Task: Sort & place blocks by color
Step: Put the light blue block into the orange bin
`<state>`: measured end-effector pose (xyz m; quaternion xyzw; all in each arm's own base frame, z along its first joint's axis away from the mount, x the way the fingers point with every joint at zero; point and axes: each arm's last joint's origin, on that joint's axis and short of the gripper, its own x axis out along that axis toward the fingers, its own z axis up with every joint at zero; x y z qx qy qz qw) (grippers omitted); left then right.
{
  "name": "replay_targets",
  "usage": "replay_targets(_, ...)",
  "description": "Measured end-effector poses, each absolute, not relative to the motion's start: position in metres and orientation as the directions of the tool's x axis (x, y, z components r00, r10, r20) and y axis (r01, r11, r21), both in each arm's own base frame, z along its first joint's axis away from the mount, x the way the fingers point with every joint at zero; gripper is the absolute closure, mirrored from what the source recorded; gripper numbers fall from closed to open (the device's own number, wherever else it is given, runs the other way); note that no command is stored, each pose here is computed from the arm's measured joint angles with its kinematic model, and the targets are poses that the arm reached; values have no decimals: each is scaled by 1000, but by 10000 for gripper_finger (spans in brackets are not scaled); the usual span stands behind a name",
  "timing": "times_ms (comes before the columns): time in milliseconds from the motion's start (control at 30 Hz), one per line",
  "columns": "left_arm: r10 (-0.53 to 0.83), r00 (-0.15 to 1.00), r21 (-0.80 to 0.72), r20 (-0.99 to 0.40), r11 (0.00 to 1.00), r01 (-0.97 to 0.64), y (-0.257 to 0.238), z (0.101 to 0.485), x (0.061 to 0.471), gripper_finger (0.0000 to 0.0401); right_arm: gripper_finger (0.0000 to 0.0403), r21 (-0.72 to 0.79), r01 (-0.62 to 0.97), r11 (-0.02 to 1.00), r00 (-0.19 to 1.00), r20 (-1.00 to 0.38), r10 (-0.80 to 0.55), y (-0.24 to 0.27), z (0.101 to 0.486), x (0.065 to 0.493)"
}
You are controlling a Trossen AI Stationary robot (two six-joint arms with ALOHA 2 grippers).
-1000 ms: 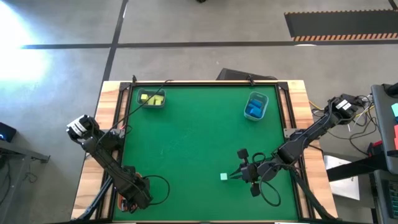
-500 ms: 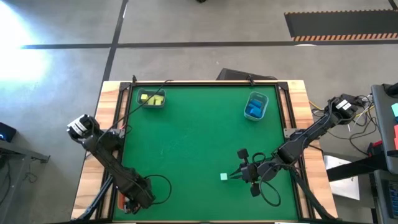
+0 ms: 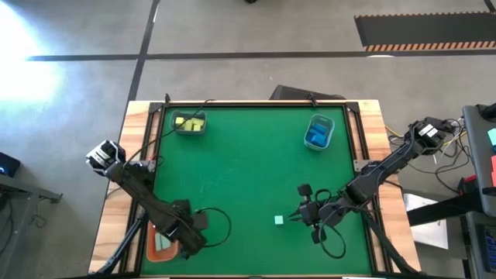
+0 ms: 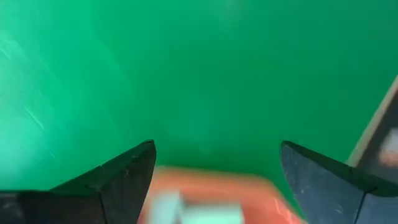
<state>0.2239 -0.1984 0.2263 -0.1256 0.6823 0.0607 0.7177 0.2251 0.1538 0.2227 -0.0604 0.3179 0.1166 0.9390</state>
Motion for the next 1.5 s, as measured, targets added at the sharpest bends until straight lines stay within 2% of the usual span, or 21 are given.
replay_targets(100,29,245,-21,-969,980,-200,-195,242,238,75,371,-29,-249,968,770,-612,180,154,225,226)
replay_targets(267,153,517,120,-842,988,-97,-196,264,258,75,371,-40,-228,973,787,-596,160,155,230,228)
replay_targets(467,244,691,307,-681,951,-33,-197,274,271,75,341,-45,-222,974,790,-594,153,155,233,229)
replay_targets(633,324,705,434,-631,901,-25,-188,271,275,75,288,-37,-193,981,793,-595,133,155,231,230)
replay_targets(900,400,678,526,-617,850,-23,-161,268,291,75,224,-27,-137,990,777,-623,91,158,218,236)
replay_targets(1200,386,747,568,-541,823,-14,-150,277,312,75,213,-14,-86,996,724,-688,52,166,188,246)
replay_targets(1500,354,812,540,-465,840,-57,-151,287,322,75,213,13,-21,1000,680,-733,23,173,151,258)
